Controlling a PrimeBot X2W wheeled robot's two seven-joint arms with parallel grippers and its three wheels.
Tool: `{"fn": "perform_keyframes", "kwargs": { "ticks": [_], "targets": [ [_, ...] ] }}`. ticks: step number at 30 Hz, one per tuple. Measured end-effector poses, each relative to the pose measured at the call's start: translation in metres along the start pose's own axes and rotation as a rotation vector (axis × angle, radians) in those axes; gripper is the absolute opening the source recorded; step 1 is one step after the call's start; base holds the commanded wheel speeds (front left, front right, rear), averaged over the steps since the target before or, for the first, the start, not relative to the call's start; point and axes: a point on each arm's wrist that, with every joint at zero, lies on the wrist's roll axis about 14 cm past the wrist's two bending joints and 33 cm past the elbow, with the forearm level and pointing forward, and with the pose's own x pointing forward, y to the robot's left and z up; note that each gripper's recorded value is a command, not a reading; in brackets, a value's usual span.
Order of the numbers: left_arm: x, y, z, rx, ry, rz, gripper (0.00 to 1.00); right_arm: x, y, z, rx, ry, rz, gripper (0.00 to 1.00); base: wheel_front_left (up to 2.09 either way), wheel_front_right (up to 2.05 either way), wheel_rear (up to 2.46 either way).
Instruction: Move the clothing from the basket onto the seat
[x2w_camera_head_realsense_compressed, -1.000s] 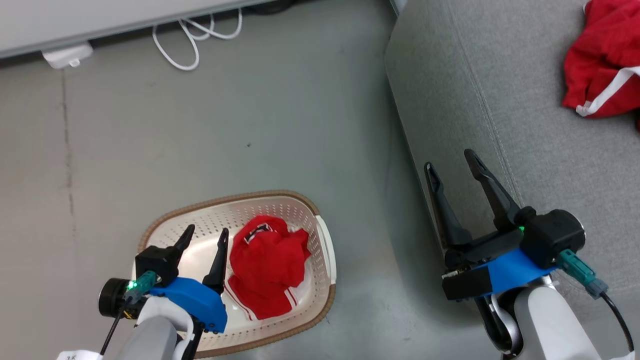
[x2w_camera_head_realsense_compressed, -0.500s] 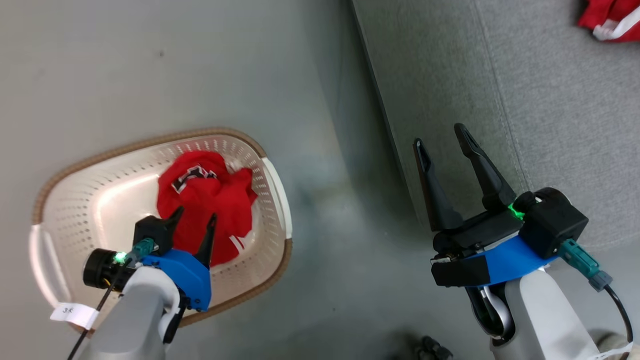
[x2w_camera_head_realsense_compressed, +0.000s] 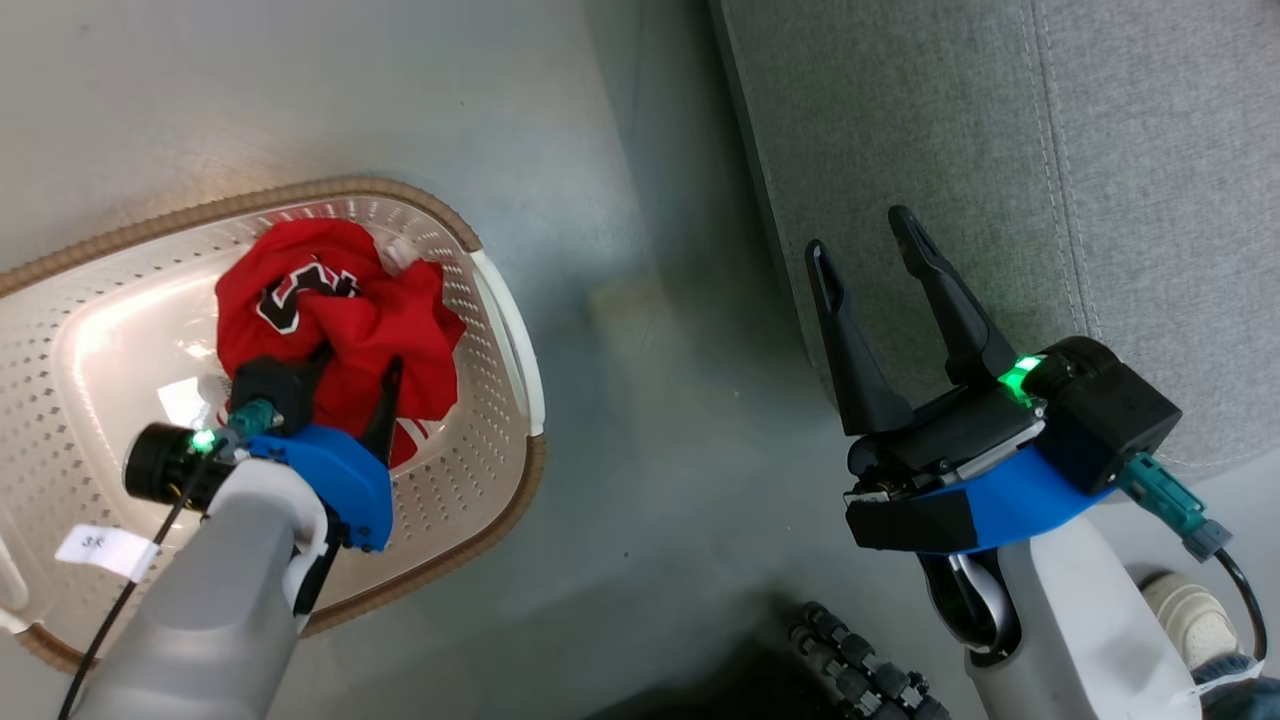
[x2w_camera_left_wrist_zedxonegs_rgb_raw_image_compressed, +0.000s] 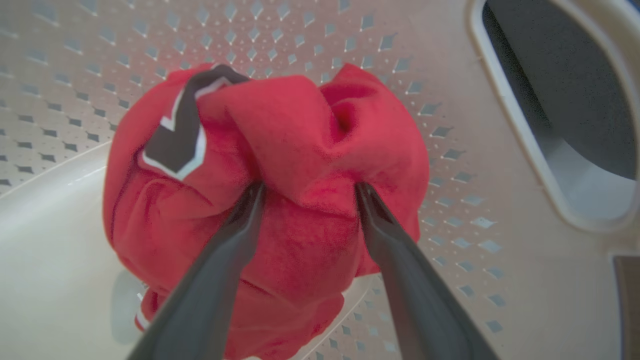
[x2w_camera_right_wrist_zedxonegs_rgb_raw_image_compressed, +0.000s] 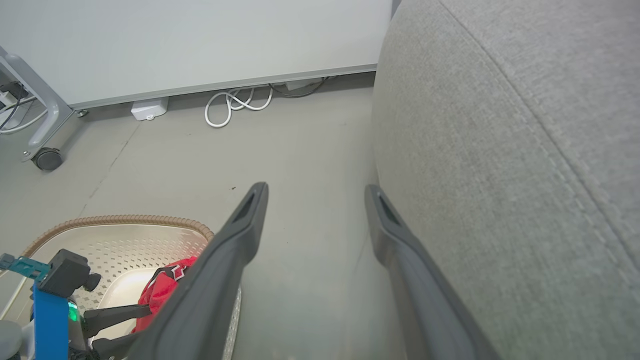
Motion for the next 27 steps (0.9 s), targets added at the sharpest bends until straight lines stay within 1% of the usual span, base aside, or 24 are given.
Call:
{"fn": "perform_keyframes", "kwargs": {
  "ticks": [7,14,15,16,18,19,27],
  "targets": [
    [0.017,0.010,-0.002,-0.011,0.021,0.009,1.00,0.003,-0.002,-0.009,0.004,0.020,-0.005,1.00,0.00,0.00,0.00],
    [0.023,0.017,0.000,-0.009,0.032,0.028,1.00,0.004,-0.002,-0.012,0.007,0.026,-0.003,1.00,0.00,0.00,0.00],
    [0.023,0.017,0.000,-0.008,0.032,0.028,0.96,0.004,-0.002,-0.013,0.008,0.026,-0.003,1.00,0.00,0.00,0.00],
    [0.023,0.017,0.000,-0.007,0.033,0.029,0.66,0.004,-0.001,-0.013,0.010,0.027,-0.003,1.00,0.00,0.00,0.00],
    [0.023,0.019,-0.001,-0.006,0.038,0.031,0.17,0.004,-0.001,-0.013,0.012,0.027,-0.001,1.00,0.00,0.00,0.00],
    [0.023,0.019,-0.002,-0.004,0.040,0.030,0.00,0.004,-0.001,-0.012,0.012,0.026,0.000,1.00,0.00,0.00,0.00],
    [0.020,0.013,-0.004,-0.008,0.048,0.017,0.00,0.007,0.001,-0.010,0.011,0.017,0.006,1.00,0.00,0.00,0.00]
  ]
}}
